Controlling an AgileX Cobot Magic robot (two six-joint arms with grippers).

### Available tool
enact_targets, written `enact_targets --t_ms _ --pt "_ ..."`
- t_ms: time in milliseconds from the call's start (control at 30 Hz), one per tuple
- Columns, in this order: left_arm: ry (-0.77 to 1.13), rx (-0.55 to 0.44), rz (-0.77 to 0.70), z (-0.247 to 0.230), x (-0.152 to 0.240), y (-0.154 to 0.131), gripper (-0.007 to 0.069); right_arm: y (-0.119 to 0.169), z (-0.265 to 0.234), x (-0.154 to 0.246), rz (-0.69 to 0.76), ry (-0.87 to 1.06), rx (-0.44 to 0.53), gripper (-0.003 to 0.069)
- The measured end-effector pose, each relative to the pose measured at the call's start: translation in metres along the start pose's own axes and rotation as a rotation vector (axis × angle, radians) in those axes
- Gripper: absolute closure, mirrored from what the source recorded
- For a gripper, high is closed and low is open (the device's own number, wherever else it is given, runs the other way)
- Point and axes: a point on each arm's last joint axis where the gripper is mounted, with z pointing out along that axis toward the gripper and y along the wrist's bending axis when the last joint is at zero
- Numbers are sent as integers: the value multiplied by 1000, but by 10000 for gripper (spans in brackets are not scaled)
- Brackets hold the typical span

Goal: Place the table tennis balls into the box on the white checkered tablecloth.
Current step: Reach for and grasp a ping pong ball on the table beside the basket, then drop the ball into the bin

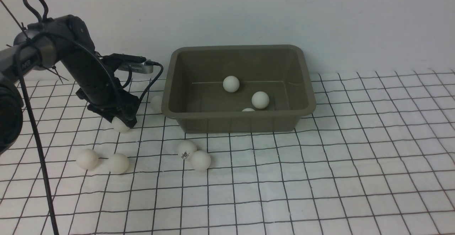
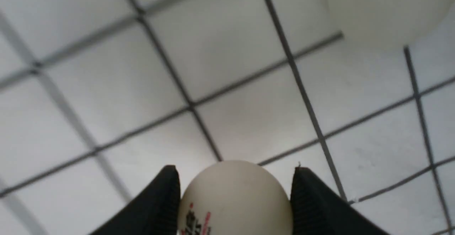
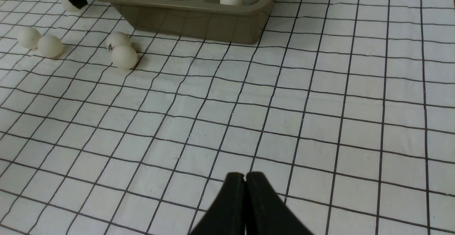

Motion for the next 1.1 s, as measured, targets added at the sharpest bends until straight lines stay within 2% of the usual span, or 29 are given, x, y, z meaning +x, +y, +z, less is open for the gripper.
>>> enact_targets --t_ms 100,267,367,500,533,600,667,800,967,1033,1100 --pt "-51 -33 -23 -22 -7 0 273 0 0 0 0 0 0 676" --pt "-216 -77 -25 -83 -25 -23 273 0 0 0 0 -1 0 676" --pt "-310 -76 45 -113 -36 -54 273 0 0 0 -1 -1 1 676" --pt "-388 -54 198 -131 -50 -114 273 0 0 0 -1 -1 1 676" --pt "-385 -56 219 -129 -51 -121 273 0 0 0 -1 -1 1 676" --pt "-336 -93 339 -109 -56 -168 273 0 0 0 -1 -1 1 676" --pt "-279 -145 397 -83 -59 -190 273 0 0 0 0 -1 0 676" --pt "-199 -170 421 -39 -63 -198 273 1 0 0 4 0 -6 676" --pt "-153 -72 477 -9 -63 -204 268 3 0 1 24 7 -37 676" --pt "-155 -56 489 -8 -63 -206 242 3 0 1 24 7 -37 676" --pt "-160 -49 493 -8 -63 -206 179 4 0 1 27 8 -41 676"
